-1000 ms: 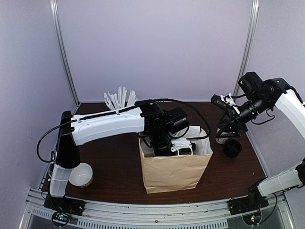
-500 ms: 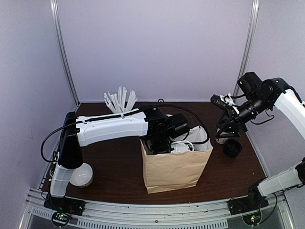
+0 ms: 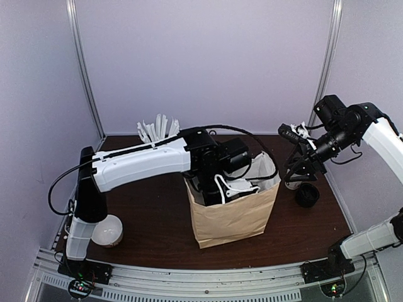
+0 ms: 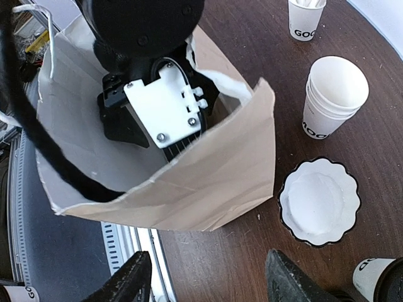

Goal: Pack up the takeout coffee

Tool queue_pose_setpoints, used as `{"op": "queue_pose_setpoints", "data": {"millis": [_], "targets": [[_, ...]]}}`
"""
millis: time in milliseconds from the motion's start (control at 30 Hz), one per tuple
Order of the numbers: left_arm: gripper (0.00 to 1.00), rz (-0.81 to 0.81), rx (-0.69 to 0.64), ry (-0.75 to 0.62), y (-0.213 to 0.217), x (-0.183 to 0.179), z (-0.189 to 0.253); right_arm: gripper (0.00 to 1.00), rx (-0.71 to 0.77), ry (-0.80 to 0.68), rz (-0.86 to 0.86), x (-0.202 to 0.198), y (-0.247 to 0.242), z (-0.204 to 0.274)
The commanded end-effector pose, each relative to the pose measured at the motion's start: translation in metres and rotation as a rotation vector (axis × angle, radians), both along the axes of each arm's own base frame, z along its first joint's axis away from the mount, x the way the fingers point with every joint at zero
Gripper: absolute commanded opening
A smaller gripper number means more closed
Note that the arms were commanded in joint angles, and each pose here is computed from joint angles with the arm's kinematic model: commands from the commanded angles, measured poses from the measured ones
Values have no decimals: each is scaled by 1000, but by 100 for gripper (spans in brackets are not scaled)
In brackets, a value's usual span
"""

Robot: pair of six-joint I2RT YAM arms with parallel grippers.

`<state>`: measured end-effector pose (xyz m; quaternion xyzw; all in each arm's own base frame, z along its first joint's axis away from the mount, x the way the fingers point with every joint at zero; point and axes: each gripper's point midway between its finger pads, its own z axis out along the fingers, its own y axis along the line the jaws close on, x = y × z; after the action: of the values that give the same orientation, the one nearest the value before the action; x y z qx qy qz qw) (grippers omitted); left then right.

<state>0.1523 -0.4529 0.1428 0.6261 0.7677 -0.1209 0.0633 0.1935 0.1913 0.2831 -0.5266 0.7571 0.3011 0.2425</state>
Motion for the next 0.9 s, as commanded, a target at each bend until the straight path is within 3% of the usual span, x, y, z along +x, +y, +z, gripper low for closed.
{"op": "queue_pose_setpoints", "data": {"millis": [0,267,500,700,867], "targets": [[98,-35,-103,-60,3,-2,59,65,39,26,7,-1,5,1],[96,-37,-90,-26,4,-7,43,64,79,3,32,-9,8,17],[63,-41,-53,-15,4,-7,28,64,53,10,55,-15,8,12],[66,-53,-58,-60,7,-1,45,64,58,6,61,-18,9,14],[70,-80,-235,-136,1,-1,109,64,77,10,70,-19,12,21]]}}
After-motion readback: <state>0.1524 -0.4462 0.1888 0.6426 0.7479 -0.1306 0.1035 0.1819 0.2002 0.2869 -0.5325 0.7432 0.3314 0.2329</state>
